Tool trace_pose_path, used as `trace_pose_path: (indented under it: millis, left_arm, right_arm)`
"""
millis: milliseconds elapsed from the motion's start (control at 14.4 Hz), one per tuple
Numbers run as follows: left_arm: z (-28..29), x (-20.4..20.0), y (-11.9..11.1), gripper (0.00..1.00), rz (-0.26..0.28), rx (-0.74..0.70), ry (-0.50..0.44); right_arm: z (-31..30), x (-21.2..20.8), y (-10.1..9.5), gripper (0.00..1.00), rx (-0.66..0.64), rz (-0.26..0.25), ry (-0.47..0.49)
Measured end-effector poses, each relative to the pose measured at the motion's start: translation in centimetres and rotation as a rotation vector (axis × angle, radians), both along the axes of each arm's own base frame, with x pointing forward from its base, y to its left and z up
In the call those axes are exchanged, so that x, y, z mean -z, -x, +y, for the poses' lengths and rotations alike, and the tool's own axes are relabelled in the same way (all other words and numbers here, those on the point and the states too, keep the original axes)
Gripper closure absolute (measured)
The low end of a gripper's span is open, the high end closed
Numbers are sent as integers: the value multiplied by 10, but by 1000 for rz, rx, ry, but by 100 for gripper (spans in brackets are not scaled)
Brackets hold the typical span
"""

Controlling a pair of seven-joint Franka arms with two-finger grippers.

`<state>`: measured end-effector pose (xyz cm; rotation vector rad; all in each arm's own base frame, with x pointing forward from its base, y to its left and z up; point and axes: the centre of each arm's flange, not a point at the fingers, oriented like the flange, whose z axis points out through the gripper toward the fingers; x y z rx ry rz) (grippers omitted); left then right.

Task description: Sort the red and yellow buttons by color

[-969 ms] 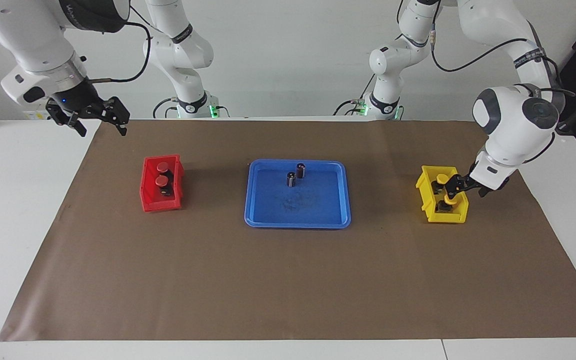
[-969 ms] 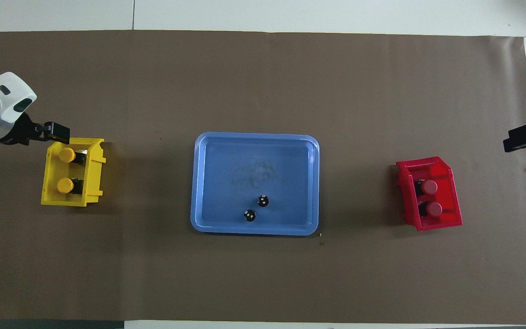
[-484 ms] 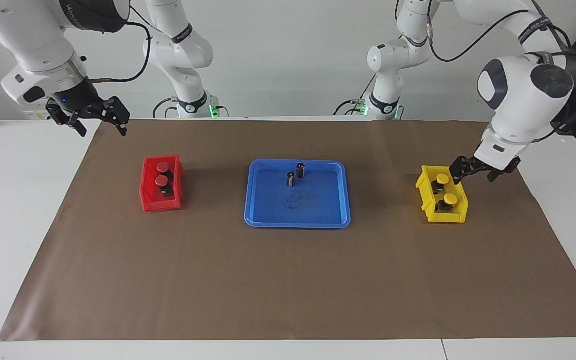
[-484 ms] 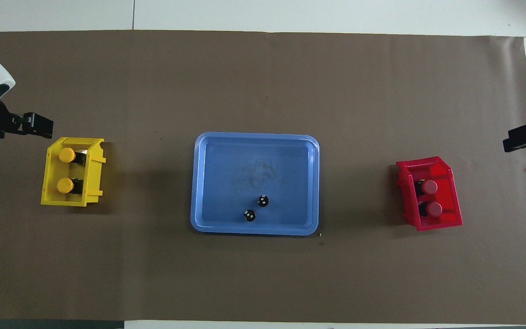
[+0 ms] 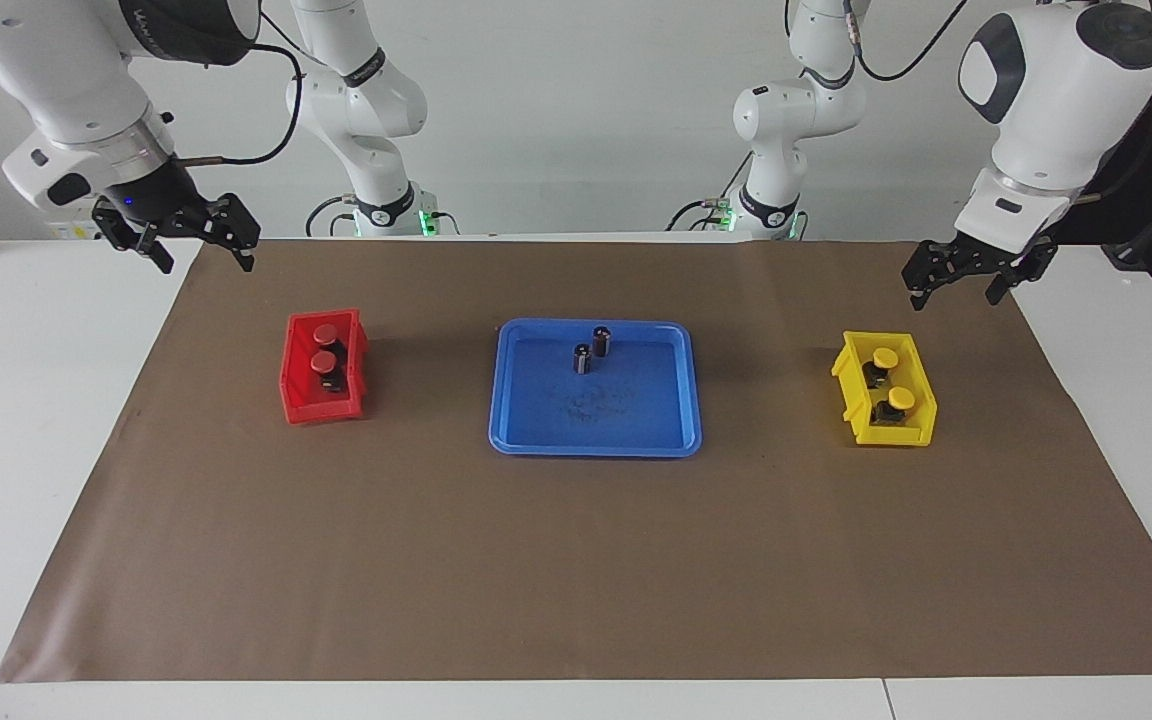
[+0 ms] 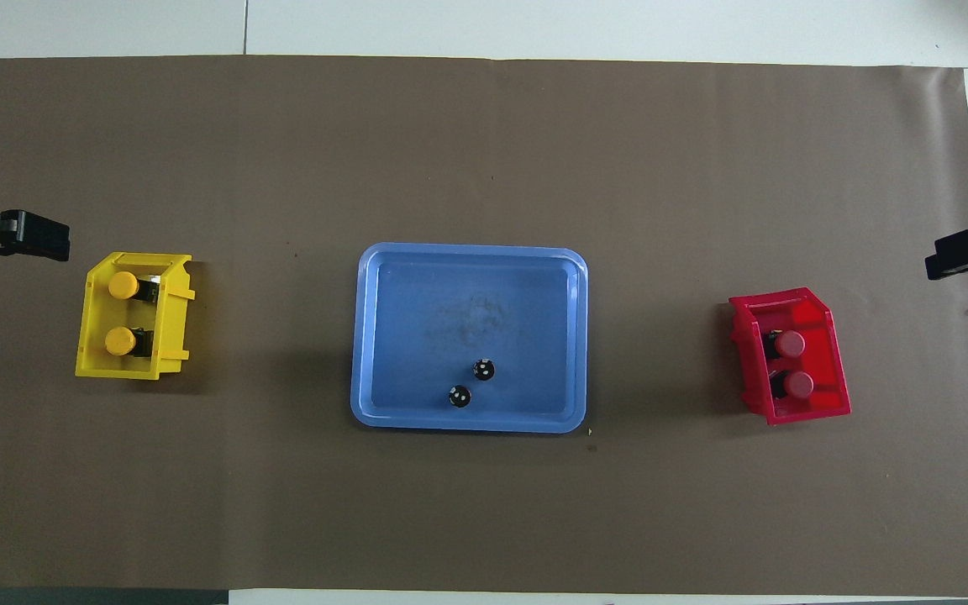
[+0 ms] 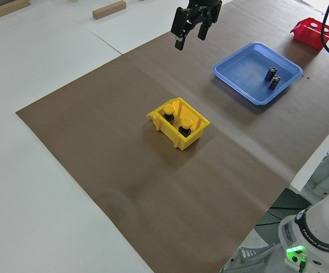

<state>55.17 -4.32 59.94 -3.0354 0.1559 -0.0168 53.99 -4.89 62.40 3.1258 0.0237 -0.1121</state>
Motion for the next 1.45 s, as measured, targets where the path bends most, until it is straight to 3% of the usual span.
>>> trace_pose_path:
  millis: [484,1453]
  left_arm:
    - [-41,-6,7,0,44,31,19]
    - [-27,-19,9,0,46,30,74]
  right_arm:
    - [0,0,0,0,0,0,0]
    - [0,0,0,0,0,0,0]
